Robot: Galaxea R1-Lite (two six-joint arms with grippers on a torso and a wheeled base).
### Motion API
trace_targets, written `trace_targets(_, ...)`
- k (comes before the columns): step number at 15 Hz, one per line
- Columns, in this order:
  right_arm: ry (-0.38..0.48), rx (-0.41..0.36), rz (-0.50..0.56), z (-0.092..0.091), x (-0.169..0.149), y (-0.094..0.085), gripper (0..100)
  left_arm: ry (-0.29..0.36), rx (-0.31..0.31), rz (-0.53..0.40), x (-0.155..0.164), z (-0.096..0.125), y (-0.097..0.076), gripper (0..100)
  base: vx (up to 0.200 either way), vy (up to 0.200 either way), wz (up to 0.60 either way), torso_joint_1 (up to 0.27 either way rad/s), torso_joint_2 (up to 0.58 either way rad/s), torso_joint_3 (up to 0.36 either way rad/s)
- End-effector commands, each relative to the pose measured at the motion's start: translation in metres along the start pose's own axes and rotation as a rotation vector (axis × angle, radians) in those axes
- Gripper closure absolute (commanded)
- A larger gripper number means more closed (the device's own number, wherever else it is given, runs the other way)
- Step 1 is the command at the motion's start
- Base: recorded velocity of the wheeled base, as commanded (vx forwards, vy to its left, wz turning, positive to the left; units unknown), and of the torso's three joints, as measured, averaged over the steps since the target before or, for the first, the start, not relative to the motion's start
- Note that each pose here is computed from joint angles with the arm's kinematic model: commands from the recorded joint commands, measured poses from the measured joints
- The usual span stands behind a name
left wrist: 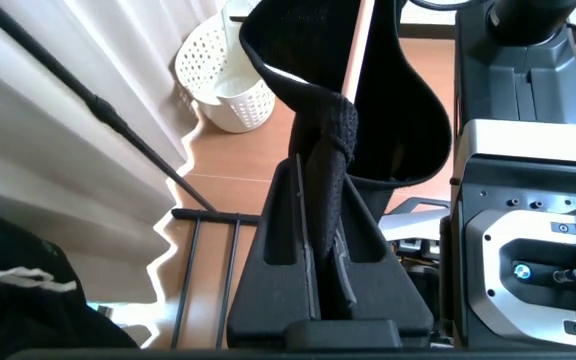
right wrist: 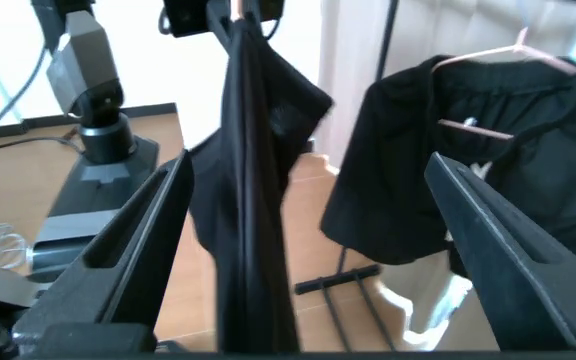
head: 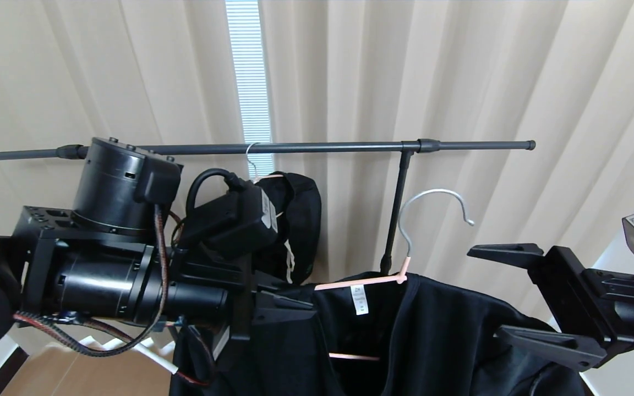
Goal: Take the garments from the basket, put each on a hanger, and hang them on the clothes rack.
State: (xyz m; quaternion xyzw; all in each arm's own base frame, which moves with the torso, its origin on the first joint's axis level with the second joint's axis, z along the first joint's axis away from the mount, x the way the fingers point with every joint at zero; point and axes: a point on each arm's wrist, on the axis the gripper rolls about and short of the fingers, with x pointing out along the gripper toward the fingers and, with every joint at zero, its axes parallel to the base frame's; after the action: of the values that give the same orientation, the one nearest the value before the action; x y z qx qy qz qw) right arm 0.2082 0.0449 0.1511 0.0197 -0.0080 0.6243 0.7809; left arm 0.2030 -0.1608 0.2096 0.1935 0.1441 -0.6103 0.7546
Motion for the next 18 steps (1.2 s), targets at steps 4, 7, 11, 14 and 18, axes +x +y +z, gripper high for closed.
trace_targets(4,0.001,0.006,-0.015,-0.001,-0.003,-0.002,0,-0.013,-0.027,0.111,-0.042,-0.013,-0.008,100,0.0,0.0,0.0,0.0,0.0,0.0)
trace_targets(7,0.01,0.031,-0.018,-0.007,-0.002,-0.006,0,-0.024,-0.067,0.167,-0.059,-0.018,-0.011,100,0.0,0.0,0.0,0.0,0.0,0.0)
trace_targets(11,0.028,0.086,-0.02,-0.021,0.001,-0.017,0,-0.057,-0.1,0.218,-0.075,-0.015,-0.017,100,0.0,0.0,0.0,0.0,0.0,0.0)
trace_targets(14,0.038,0.116,-0.037,-0.029,-0.001,-0.024,0,-0.071,-0.123,0.252,-0.086,-0.017,-0.021,100,0.0,0.0,0.0,0.0,0.0,0.0)
trace_targets(18,0.061,0.146,-0.04,-0.047,0.002,-0.036,0,-0.077,-0.147,0.269,-0.092,-0.02,-0.026,100,0.0,0.0,0.0,0.0,0.0,0.0)
